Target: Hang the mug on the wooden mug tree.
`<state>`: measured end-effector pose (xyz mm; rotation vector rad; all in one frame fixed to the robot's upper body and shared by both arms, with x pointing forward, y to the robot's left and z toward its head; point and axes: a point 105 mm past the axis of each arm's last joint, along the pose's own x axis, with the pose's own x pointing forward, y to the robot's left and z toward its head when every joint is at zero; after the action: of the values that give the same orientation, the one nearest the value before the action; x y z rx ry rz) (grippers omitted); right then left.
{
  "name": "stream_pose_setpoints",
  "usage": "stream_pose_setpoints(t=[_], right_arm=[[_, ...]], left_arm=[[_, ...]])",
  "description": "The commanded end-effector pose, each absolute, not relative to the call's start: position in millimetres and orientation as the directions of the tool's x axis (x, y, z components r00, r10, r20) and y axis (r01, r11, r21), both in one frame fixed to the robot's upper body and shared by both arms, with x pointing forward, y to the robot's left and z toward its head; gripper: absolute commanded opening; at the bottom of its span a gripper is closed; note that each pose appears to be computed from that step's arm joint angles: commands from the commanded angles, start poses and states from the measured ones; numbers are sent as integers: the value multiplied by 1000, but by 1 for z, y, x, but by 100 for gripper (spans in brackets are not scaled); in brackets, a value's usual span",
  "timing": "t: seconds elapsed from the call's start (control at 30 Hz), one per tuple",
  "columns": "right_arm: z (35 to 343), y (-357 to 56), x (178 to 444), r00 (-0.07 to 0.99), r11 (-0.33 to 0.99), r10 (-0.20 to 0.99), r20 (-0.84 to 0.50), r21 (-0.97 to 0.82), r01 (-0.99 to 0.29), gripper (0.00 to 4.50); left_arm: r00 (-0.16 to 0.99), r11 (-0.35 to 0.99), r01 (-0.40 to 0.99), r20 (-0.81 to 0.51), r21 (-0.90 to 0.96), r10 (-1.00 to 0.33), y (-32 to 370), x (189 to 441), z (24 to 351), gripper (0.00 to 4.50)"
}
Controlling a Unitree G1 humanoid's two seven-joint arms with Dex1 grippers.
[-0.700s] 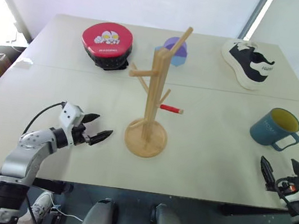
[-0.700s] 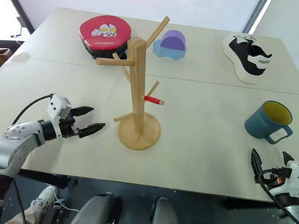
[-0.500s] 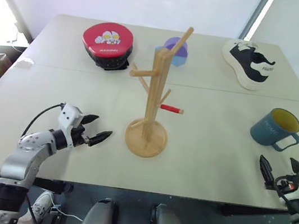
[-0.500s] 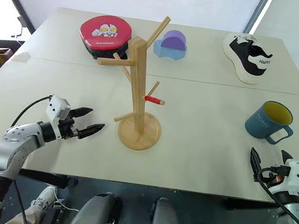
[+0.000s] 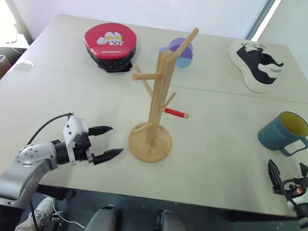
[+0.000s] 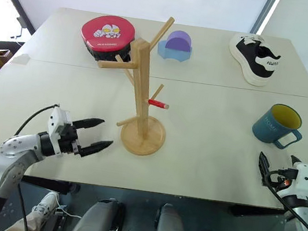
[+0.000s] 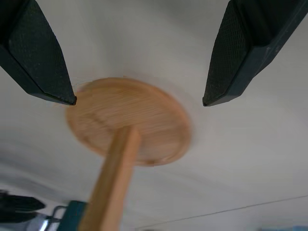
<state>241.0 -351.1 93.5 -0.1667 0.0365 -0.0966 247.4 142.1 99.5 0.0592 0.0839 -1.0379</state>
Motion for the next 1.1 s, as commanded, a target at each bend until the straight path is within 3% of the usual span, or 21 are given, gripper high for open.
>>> stream_pose_setpoints(t=[0.03,0.2,0.43,1.1], right_arm=[[102,-355,243,990,975,-138,24,-175,140,446],[102,-361,248,979,961,-198,43,-186,203,446],[102,-379,260,948,930,-311,68,-185,318,446],[102,-400,290,901,896,-426,88,-101,433,446]], left_arm=[[393,392,919,-51,43,-918,113,231,116,450],[305,302,951,-37,65,-952,87,217,122,450],[297,292,951,-39,98,-954,80,215,124,450],[328,321,938,-33,131,-944,85,215,126,450]])
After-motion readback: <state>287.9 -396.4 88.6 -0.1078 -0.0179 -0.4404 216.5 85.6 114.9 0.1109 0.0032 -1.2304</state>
